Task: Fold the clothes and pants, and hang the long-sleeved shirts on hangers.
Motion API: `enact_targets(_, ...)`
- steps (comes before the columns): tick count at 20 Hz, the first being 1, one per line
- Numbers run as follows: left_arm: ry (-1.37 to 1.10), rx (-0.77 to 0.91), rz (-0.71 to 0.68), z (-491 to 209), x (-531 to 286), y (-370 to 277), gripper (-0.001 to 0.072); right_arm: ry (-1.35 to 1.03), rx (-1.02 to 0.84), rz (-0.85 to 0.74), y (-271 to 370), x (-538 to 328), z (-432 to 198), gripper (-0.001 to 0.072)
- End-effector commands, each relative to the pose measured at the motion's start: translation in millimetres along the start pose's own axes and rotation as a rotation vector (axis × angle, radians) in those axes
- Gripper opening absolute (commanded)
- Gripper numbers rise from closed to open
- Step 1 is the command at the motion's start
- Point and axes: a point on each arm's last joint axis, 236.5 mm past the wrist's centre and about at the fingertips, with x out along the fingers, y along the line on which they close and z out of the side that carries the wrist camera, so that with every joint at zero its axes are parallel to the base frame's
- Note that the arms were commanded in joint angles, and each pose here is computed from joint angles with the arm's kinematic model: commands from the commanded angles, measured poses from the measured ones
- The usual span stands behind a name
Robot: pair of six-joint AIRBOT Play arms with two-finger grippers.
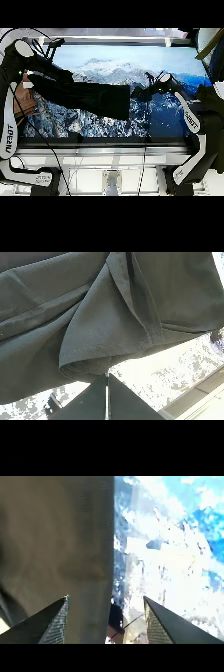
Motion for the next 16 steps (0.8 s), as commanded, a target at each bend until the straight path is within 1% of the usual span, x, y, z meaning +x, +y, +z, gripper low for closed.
enact_targets(1, -0.001, 0.000, 0.001, 0, -1, 0, 0.0021, -0.010, -0.023, 0.027, 9, 22, -4, 0.0526)
enact_targets(4, -0.001, 0.000, 0.001, 0, -1, 0, 0.0021, 0.019, -0.016, 0.081, 28, 47, -13, 0.0526)
enact_targets(6, -0.001, 0.000, 0.002, 0, -1, 0, 0.0021, 0.016, -0.031, 0.150, 51, 55, -15, 0.0522)
enact_targets(7, -0.001, 0.000, 0.001, 0, 0, 0, 0.0021, 0.013, -0.053, 0.187, 66, 57, -16, 0.0460)
enact_targets(8, -0.001, 0.000, 0.001, 0, 0, 0, 0.0021, 0.009, -0.062, 0.211, 76, 57, -16, 0.0353)
enact_targets(9, -0.001, 0.000, 0.002, 0, -1, 0, 0.0021, 0.013, -0.066, 0.229, 84, 55, -17, 0.0194)
enact_targets(10, -0.001, 0.000, 0.002, 0, -1, 0, 0.0022, 0.031, -0.075, 0.246, 90, 51, -21, 0.0050)
enact_targets(11, 0.000, 0.000, 0.003, 0, -1, 1, 0.0021, 0.060, -0.091, 0.265, 97, 43, -26, 0.0011)
enact_targets(14, 0.002, 0.001, 0.019, -1, -3, 3, 0.0020, 0.113, -0.145, 0.277, 105, 0, -41, 0.0010)
enact_targets(16, -0.010, 0.001, 0.023, 0, -10, -1, 0.0020, 0.127, -0.176, 0.209, 96, -37, -50, 0.0010)
